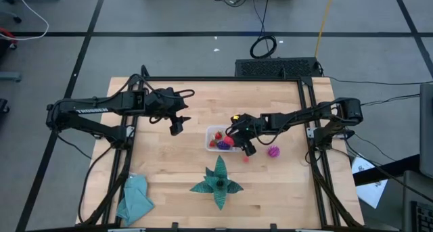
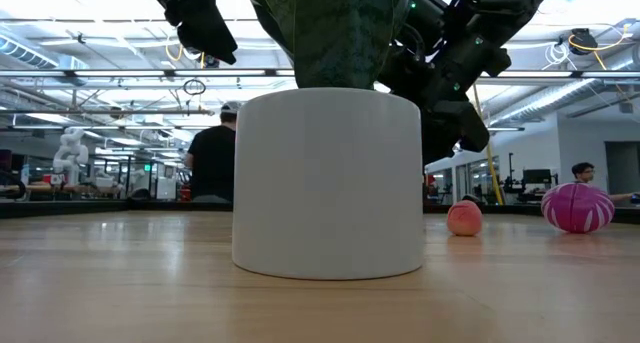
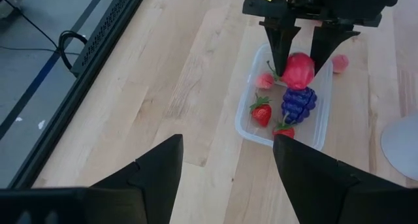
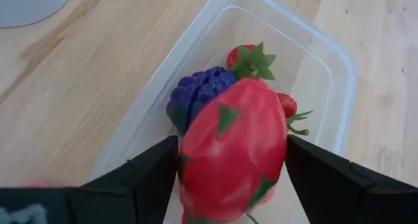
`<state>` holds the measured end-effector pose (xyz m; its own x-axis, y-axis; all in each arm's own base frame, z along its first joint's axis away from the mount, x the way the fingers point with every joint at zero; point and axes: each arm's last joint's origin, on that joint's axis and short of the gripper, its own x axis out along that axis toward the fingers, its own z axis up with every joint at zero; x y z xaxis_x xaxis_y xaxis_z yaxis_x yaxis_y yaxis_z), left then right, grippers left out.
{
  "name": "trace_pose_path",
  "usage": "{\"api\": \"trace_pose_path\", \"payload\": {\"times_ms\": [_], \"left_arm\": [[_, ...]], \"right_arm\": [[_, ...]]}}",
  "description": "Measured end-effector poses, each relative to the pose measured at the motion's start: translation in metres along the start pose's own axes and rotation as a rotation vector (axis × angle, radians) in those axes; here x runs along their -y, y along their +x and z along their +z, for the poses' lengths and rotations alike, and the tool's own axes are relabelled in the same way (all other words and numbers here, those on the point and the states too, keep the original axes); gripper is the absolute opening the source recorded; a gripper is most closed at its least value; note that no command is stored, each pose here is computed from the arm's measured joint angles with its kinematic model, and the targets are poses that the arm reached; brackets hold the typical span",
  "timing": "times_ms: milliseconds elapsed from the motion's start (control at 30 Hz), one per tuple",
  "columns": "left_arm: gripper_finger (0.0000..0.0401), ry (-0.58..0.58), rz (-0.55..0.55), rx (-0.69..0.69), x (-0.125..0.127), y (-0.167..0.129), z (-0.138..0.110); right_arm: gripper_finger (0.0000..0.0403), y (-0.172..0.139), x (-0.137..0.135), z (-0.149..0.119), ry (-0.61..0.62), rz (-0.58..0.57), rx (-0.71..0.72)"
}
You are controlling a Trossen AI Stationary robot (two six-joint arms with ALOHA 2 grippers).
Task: Pick and placing Produce into tupperware
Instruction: Put the pink dragon fruit into the transparent bin, then put the purple onion into the transparent bin
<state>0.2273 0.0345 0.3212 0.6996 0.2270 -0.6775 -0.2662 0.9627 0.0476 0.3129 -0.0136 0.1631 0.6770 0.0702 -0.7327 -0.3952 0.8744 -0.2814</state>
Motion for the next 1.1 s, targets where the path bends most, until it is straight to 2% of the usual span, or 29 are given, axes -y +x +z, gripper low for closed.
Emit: {"api": "trace_pose_path", "payload": {"times_ms": [367, 500, 967, 1100], "left_arm": [[0.0244, 0.002, 0.000, 0.000, 0.000, 0.000, 0.000], [0.0244, 0.002, 0.000, 0.000, 0.000, 0.000, 0.000], [0.0244, 0.012, 0.001, -0.011, 0.000, 0.000, -0.001], [0.0244, 0.012, 0.000, -0.011, 0.000, 0.000, -0.001]], "right_arm": [[0.0272, 0.000, 0.000, 0.000, 0.001, -0.007, -0.001], [0.0272, 0.000, 0.003, 0.002, -0.010, -0.080, -0.029], [0.0272, -0.008, 0.013, 0.027, -0.042, -0.123, -0.016], [0.0272, -0.019, 0.015, 0.029, -0.064, -0.217, -0.089]]}}
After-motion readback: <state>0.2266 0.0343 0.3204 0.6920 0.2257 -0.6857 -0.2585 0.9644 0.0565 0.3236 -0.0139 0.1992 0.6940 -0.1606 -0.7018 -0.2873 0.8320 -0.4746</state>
